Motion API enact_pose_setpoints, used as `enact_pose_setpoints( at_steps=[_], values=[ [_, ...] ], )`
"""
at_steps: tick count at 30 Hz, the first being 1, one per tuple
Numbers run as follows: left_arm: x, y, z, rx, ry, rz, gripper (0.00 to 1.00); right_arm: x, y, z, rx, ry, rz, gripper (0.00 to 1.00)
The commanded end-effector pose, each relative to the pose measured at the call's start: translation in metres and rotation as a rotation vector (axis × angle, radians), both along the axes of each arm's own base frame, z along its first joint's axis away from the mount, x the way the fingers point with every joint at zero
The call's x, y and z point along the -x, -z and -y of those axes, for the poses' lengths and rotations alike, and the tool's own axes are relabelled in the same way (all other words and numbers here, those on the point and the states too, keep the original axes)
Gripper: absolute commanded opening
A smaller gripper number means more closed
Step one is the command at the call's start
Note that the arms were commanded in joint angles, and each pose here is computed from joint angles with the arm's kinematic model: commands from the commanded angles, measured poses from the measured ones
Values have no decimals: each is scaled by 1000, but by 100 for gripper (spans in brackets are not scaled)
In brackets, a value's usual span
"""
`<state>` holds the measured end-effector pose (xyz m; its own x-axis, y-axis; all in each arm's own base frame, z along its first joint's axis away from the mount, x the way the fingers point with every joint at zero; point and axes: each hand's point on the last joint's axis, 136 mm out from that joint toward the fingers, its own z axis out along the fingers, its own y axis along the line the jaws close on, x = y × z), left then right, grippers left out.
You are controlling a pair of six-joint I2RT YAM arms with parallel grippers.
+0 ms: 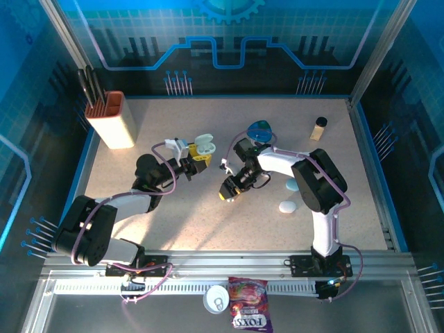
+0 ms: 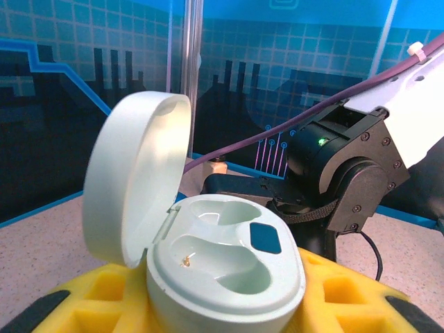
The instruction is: Insert wireless bluetooth earbuds into charging case
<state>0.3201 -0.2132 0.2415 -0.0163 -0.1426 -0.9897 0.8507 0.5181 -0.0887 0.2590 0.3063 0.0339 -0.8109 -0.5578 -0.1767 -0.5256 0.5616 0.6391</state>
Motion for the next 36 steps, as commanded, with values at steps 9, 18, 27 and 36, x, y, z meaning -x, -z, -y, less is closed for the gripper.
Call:
enact_pose_setpoints(
  at_steps=[9, 18, 27, 36],
  values=[
    [2, -1, -2, 0, 13, 17, 35, -3, 14, -1, -4, -31, -12, 56],
    [1, -2, -1, -3, 17, 24, 35, 9, 13, 15, 23, -4, -34, 45],
    [1, -3, 0, 5, 25, 22, 35, 16, 9, 20, 22, 5, -48, 38],
    [0, -2, 0, 6, 25, 19, 35, 15, 13, 16, 20, -11, -52, 30]
  ],
)
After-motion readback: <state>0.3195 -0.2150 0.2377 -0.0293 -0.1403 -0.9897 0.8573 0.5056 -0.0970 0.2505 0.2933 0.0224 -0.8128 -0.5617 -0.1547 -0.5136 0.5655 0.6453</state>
